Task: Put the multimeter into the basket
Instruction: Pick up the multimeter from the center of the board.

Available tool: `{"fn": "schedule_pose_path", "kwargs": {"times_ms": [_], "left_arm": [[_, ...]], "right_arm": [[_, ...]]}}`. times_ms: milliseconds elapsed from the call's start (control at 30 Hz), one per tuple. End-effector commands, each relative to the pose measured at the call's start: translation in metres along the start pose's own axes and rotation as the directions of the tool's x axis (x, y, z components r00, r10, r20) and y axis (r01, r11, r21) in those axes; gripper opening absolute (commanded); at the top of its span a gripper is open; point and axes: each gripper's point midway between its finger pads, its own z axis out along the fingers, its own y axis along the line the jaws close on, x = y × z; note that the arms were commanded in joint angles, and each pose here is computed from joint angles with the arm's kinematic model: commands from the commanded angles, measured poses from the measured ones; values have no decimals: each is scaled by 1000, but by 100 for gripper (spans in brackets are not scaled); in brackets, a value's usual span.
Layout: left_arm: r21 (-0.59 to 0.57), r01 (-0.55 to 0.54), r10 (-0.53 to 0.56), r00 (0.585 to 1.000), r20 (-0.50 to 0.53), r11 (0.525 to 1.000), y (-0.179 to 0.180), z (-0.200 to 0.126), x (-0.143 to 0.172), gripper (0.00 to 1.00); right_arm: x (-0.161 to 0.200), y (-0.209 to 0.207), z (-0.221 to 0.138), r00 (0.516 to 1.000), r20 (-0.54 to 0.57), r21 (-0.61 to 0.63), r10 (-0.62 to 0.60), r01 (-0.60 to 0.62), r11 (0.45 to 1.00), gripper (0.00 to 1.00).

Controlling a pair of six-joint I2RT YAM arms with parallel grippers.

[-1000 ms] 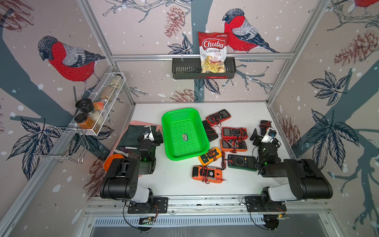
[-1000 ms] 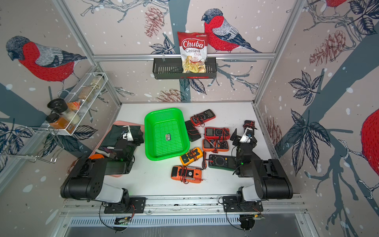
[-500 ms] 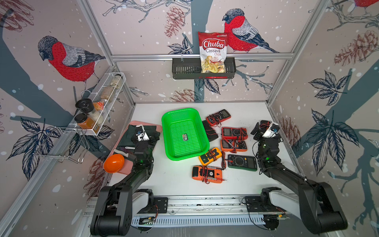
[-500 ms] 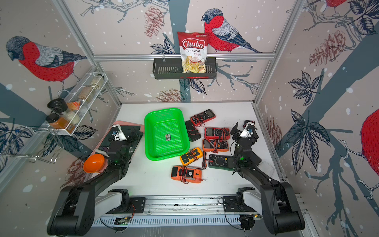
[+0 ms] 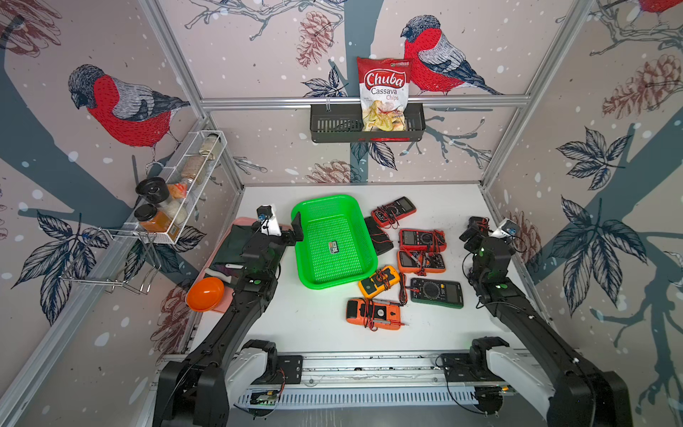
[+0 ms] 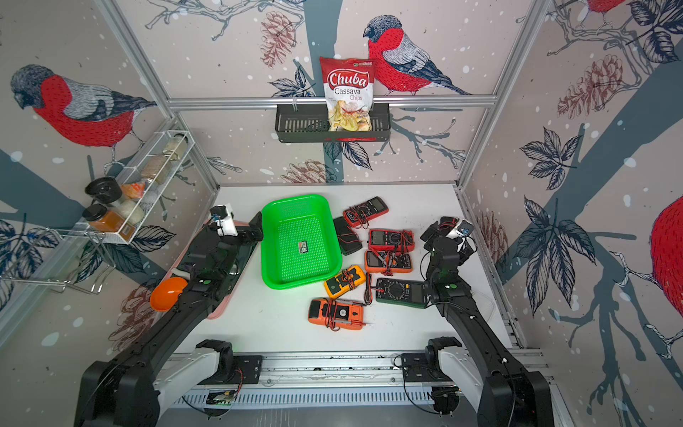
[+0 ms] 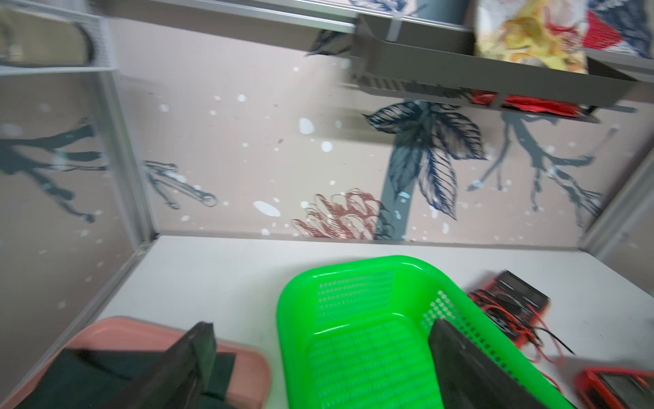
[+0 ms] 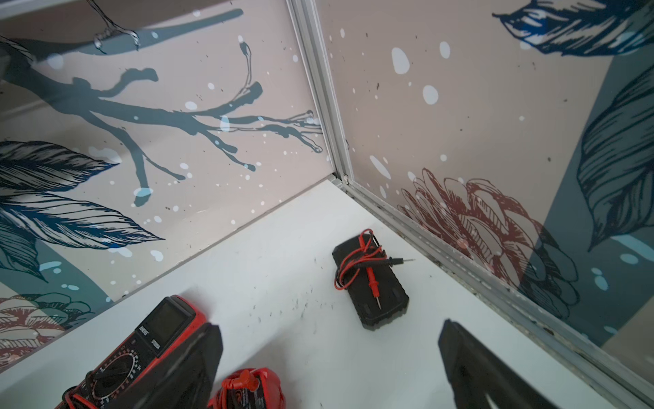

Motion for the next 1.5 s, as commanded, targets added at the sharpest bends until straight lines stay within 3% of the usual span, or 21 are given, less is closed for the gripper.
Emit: {"fn": "schedule_pose_path", "kwargs": {"times_ms": [0, 233, 433, 800, 1067, 1133, 1467], "left_arm": [[233, -74, 101, 989, -107, 970, -49, 3, 11, 97], [507, -166, 283, 945, -163, 846, -128, -7, 25, 97], [741, -214, 469, 870, -152, 637, -198, -51, 55, 97], [875, -174, 729, 637, -250, 452, -250, -122, 137, 96], [961, -164, 844, 526, -105, 222, -280, -164, 179, 96], [969, -159, 864, 495, -89, 191, -281, -169, 189, 96], [978, -154, 931, 356, -74, 137, -281, -167, 227, 96]], "right_arm": [[15, -7, 1, 994, -104, 42, 18, -13, 999, 100], [29, 5, 4, 965, -261, 22, 20, -14, 1000, 100], [41, 11, 5, 942, -335, 9, 21, -19, 1000, 100], [45, 16, 4, 935, -354, -20, 11, -20, 1000, 100], [54, 12, 0, 931, -365, -26, 17, -29, 999, 100], [56, 11, -1, 930, -368, -29, 14, -26, 999, 100], [58, 8, -4, 931, -364, -48, 4, -23, 999, 100]]}}
